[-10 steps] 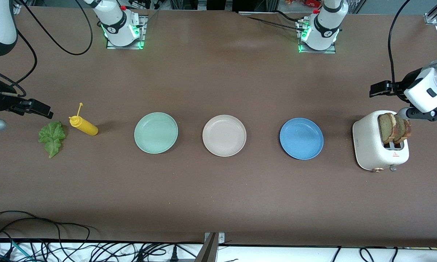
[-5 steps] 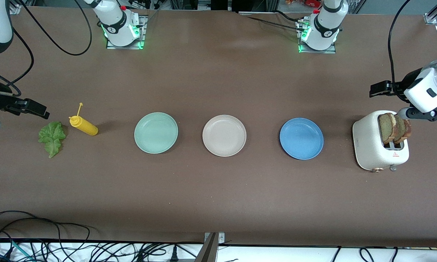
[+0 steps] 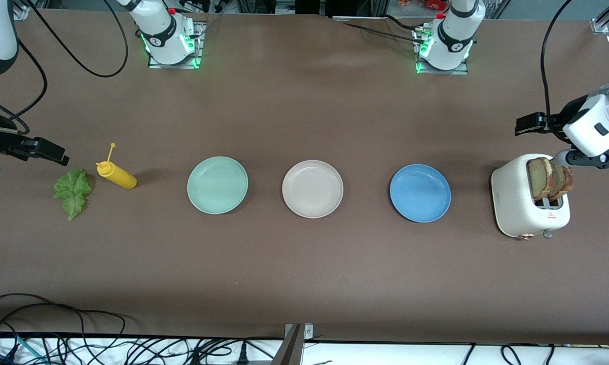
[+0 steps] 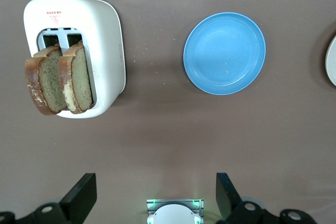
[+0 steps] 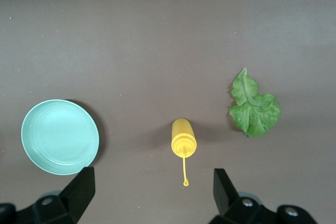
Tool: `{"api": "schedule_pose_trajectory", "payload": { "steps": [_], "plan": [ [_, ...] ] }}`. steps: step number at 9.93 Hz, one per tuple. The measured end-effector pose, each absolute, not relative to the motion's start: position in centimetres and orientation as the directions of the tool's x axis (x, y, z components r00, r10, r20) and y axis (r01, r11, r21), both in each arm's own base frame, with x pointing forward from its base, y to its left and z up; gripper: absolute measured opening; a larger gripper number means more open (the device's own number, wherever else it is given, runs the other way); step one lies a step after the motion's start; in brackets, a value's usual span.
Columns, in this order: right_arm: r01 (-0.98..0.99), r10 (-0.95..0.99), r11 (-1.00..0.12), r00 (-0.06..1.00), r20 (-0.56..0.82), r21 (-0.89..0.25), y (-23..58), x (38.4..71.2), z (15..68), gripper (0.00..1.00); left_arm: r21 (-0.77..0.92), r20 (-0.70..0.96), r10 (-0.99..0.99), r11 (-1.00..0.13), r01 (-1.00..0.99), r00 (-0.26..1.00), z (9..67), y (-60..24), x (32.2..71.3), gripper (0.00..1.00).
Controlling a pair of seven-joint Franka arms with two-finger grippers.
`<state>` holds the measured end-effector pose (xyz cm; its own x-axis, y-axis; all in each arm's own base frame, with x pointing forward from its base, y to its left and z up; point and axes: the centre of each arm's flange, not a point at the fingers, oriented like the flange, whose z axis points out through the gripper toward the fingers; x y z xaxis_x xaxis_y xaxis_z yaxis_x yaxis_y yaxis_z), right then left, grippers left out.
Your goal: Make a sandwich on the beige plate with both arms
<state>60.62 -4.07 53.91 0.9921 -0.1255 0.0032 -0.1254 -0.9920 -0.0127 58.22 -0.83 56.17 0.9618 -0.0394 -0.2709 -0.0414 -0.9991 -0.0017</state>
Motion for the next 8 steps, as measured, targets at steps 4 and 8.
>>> {"api": "schedule_pose_trajectory", "payload": {
  "steps": [4, 8],
  "plan": [
    [-0.125, -0.125, -0.992, 0.992, -0.003, -0.013, -4.08, 60.73, 53.55, 1.00, -0.002, -0.271, -0.039, -0.999, -0.041, 0.962, 56.17, -0.83, 58.23, 1.00],
    [-0.126, -0.125, -0.992, 0.992, -0.025, -0.011, -4.06, 60.53, 53.27, 1.00, -0.002, -0.271, -0.039, -0.999, -0.041, 0.962, 56.17, -0.83, 58.23, 1.00]
  ]
}}
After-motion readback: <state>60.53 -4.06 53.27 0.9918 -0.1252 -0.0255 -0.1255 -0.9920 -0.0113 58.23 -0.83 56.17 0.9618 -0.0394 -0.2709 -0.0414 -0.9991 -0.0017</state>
